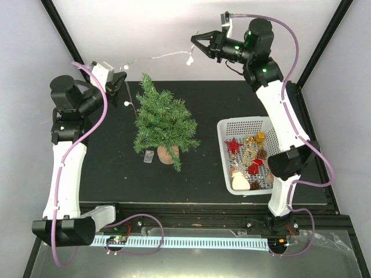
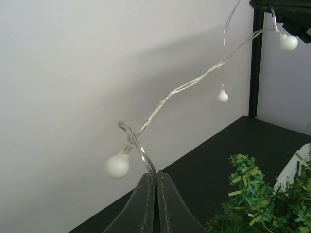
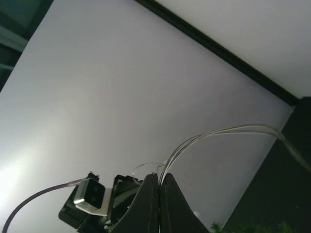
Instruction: Decorate the small christmas tree
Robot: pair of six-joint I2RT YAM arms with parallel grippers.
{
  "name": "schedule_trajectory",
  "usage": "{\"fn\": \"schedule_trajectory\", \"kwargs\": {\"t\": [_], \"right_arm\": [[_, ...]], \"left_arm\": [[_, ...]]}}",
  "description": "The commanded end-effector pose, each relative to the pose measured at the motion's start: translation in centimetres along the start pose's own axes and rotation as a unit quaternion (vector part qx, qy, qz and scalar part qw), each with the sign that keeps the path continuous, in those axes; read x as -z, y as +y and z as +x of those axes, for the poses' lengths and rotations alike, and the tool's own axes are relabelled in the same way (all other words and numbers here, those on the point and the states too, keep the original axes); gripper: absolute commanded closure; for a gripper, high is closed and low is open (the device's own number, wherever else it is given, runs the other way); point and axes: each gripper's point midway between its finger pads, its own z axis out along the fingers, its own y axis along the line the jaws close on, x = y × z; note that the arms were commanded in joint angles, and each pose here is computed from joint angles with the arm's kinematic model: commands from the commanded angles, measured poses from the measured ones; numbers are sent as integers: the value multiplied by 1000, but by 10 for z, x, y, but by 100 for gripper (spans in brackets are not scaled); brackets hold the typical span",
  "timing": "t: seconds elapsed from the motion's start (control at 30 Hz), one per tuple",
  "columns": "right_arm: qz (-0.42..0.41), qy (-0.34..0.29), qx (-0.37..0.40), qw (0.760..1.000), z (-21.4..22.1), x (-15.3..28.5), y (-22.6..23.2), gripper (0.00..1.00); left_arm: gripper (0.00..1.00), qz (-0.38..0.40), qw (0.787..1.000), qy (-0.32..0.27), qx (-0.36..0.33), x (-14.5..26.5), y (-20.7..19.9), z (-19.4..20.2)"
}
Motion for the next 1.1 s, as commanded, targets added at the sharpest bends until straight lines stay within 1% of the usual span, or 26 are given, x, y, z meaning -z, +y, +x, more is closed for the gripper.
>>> {"fn": "schedule_trajectory", "kwargs": {"t": [0.0, 0.13, 0.33, 0.7, 0.77, 0.8, 0.83, 0.97, 1.07], "right_arm": [[17, -24, 27, 999, -7, 19, 7, 99], [36, -32, 26, 998, -8, 26, -3, 99], [71, -41, 15, 997, -8, 37, -26, 99], [108, -34, 8, 994, -6, 36, -51, 99], [128, -36, 6, 991, -5, 37, -62, 99], [142, -35, 2, 989, -5, 38, -68, 99], [154, -36, 1, 987, -4, 40, -73, 99], [201, -34, -6, 979, 1, 46, -94, 99], [232, -34, -5, 972, 5, 54, -104, 99]], "left_arm": [[99, 7, 1000, -26, -10, 0, 3, -16], [98, 19, 999, -29, 0, -3, 2, -16], [98, 31, 999, -13, 22, -14, 5, -3], [98, 64, 997, -2, 48, -29, 4, 14], [98, 72, 996, 3, 53, -32, 4, 16], [98, 78, 995, 16, 66, -41, 8, 28], [99, 82, 994, 20, 73, -44, 9, 30], [98, 101, 991, 25, 88, -55, 11, 36], [98, 101, 990, 26, 96, -62, 13, 41]]}}
